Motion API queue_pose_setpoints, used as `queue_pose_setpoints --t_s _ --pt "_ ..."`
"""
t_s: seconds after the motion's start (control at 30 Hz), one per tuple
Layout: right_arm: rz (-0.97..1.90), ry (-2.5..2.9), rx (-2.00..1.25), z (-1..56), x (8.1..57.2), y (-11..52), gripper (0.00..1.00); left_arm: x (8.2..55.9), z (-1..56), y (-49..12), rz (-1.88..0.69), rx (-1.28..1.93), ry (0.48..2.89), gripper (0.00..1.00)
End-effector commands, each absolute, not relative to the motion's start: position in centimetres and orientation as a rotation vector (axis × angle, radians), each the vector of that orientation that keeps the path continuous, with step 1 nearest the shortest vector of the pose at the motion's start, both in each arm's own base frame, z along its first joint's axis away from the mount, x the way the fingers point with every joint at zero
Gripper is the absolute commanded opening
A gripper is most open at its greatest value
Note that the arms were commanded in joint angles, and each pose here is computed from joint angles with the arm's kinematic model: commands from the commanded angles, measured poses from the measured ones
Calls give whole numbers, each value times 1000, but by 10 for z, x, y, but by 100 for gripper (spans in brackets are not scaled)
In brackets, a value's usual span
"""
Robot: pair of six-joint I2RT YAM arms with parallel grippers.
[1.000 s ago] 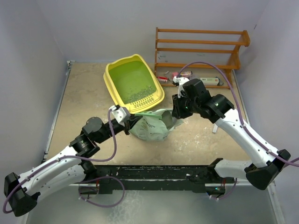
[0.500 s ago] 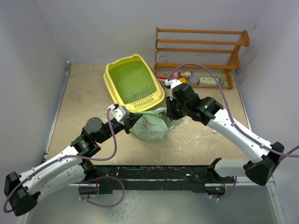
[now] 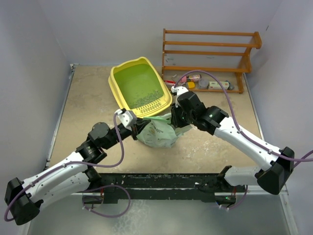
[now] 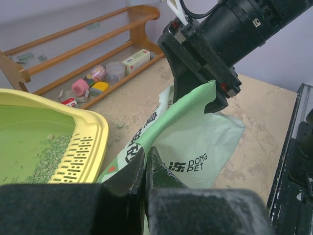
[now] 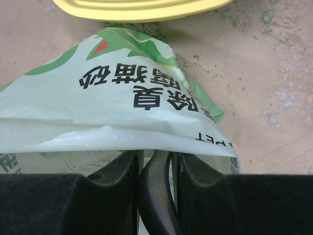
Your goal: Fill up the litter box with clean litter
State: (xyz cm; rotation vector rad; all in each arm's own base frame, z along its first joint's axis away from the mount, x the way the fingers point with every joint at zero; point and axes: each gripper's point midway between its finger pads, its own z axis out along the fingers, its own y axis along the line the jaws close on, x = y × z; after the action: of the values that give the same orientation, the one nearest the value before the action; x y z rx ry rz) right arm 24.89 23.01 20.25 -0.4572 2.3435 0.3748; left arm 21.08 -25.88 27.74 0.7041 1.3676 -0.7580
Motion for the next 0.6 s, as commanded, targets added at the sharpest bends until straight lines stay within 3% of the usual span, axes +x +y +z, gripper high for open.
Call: queue_pose_setpoints --t_s 0.0,0.57 --pt "294 2384 -449 178 252 224 0 207 322 -262 -805 665 1245 0" --pt "358 2437 -400 142 247 236 0 205 315 -270 -827 718 1268 0"
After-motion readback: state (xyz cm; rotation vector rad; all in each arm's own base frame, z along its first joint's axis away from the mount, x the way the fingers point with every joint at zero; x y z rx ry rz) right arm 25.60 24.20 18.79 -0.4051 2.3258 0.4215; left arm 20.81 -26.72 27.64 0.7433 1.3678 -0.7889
